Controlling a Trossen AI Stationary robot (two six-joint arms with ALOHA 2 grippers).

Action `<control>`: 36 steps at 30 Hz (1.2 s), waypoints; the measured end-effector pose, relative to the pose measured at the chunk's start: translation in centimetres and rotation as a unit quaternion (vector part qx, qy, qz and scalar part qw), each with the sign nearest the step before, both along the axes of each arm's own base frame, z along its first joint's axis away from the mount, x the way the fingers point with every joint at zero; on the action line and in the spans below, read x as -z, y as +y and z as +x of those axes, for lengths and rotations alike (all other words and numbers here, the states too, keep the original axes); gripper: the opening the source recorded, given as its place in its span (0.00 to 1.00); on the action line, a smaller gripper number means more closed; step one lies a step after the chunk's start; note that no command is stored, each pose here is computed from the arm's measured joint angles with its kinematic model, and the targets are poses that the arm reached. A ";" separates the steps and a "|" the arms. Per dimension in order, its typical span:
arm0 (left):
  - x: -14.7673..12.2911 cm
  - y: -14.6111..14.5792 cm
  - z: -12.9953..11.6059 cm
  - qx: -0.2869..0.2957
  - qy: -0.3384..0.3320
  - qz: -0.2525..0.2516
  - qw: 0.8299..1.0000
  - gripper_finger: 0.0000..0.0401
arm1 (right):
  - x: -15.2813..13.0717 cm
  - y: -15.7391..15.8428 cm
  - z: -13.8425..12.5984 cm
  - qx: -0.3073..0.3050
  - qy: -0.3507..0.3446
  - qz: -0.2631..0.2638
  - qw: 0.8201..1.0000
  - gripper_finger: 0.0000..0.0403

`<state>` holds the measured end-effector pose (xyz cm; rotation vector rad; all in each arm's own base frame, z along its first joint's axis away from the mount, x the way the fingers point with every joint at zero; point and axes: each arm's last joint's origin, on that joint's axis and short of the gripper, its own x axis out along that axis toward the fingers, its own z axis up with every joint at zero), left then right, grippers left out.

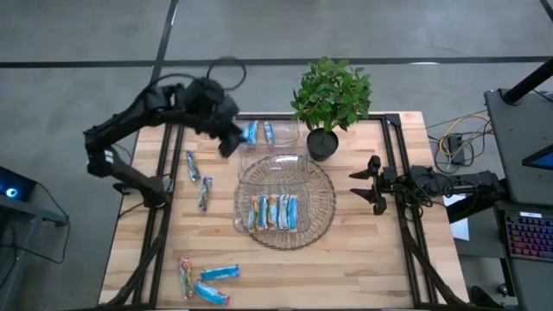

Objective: Pick and place Granola Bars by type
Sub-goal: Put the red granola bar into the top transparent bin

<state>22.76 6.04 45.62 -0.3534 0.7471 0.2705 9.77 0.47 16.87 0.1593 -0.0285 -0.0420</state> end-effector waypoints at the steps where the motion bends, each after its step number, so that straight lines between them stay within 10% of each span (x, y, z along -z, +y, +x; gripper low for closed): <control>1: 0.3 -0.6 -0.2 0.016 0.006 0.004 1.000 0.36 | 0.0 0.0 0.0 0.000 0.000 0.000 1.000 0.56; 22: 8.5 -12.6 -2.4 0.319 0.142 0.049 0.936 0.36 | 0.0 0.0 0.0 0.000 0.000 0.000 1.000 0.56; 36: 10.4 -18.2 -2.5 0.367 0.175 0.047 0.912 0.50 | 0.0 0.0 0.0 0.000 0.000 0.000 1.000 0.56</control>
